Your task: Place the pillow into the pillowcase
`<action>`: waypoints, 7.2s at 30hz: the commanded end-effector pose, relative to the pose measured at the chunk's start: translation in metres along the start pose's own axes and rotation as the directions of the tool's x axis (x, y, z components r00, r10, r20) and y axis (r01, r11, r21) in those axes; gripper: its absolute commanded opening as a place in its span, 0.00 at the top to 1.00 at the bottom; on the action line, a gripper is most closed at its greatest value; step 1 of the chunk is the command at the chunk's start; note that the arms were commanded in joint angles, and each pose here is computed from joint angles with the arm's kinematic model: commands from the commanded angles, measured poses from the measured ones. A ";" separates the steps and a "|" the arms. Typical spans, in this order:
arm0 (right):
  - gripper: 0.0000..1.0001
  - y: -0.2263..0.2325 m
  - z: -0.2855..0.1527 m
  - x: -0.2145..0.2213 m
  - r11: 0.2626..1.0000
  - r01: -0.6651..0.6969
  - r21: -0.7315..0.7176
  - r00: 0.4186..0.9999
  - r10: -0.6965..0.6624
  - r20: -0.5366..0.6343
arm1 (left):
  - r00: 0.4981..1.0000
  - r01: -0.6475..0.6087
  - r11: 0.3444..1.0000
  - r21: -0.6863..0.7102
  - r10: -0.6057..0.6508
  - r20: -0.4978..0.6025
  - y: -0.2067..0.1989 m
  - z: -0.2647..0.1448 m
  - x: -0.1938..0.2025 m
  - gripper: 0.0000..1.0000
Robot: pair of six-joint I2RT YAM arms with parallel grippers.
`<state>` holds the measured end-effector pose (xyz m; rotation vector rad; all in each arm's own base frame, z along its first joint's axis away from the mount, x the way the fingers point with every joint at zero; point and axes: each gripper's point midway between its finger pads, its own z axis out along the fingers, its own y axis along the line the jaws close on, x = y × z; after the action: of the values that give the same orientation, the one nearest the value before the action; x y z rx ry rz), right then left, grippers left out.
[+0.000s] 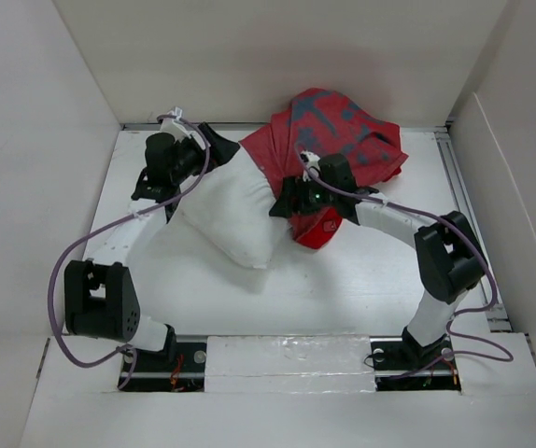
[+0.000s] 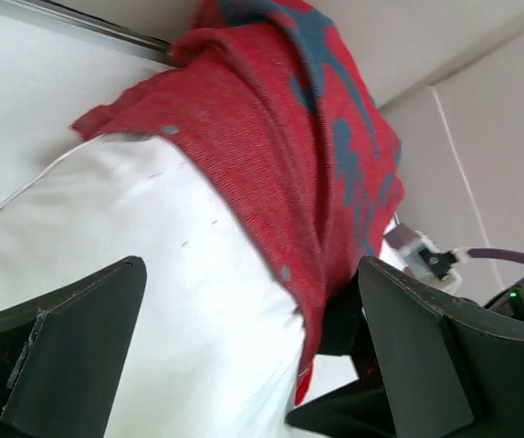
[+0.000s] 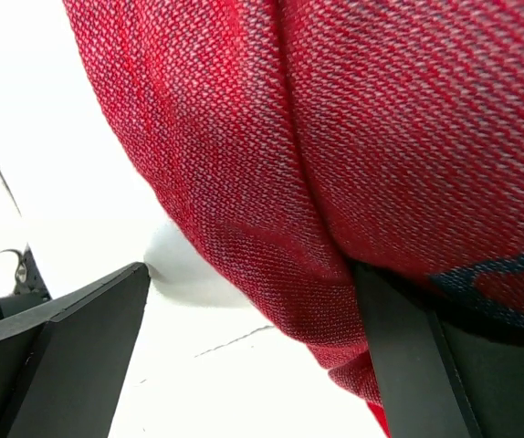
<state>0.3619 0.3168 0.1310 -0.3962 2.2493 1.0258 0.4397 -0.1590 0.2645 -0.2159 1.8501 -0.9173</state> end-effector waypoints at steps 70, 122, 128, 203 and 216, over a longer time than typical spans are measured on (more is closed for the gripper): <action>0.00 0.056 -0.047 -0.027 0.930 0.278 0.241 0.952 -0.300 0.058 | 0.947 0.231 0.827 0.512 -0.071 -0.313 -0.049 0.027 -0.008 1.00; 1.00 0.233 -0.061 -0.184 0.869 0.494 -0.014 0.840 -0.474 0.263 | 0.985 -0.125 0.869 0.478 0.167 -0.045 -0.118 0.024 -0.006 1.00; 1.00 0.376 -0.179 -0.151 0.667 0.629 -0.399 0.765 -0.443 0.467 | 0.984 -0.157 0.898 0.411 0.107 0.143 -0.142 -0.002 -0.059 1.00; 0.12 0.097 0.018 -0.104 0.973 0.227 -0.034 0.954 -0.215 0.211 | 0.971 0.205 0.281 -0.937 0.060 0.230 0.171 -0.106 -0.008 0.00; 0.10 0.054 0.022 -0.103 0.972 0.172 0.157 0.947 -0.207 0.246 | 0.961 0.267 0.565 -0.780 -0.098 0.259 0.114 -0.151 0.041 0.01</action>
<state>0.4158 0.3936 0.1922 -0.4667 2.0493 0.8715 0.3434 0.0072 0.2148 -1.0866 1.8799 0.1143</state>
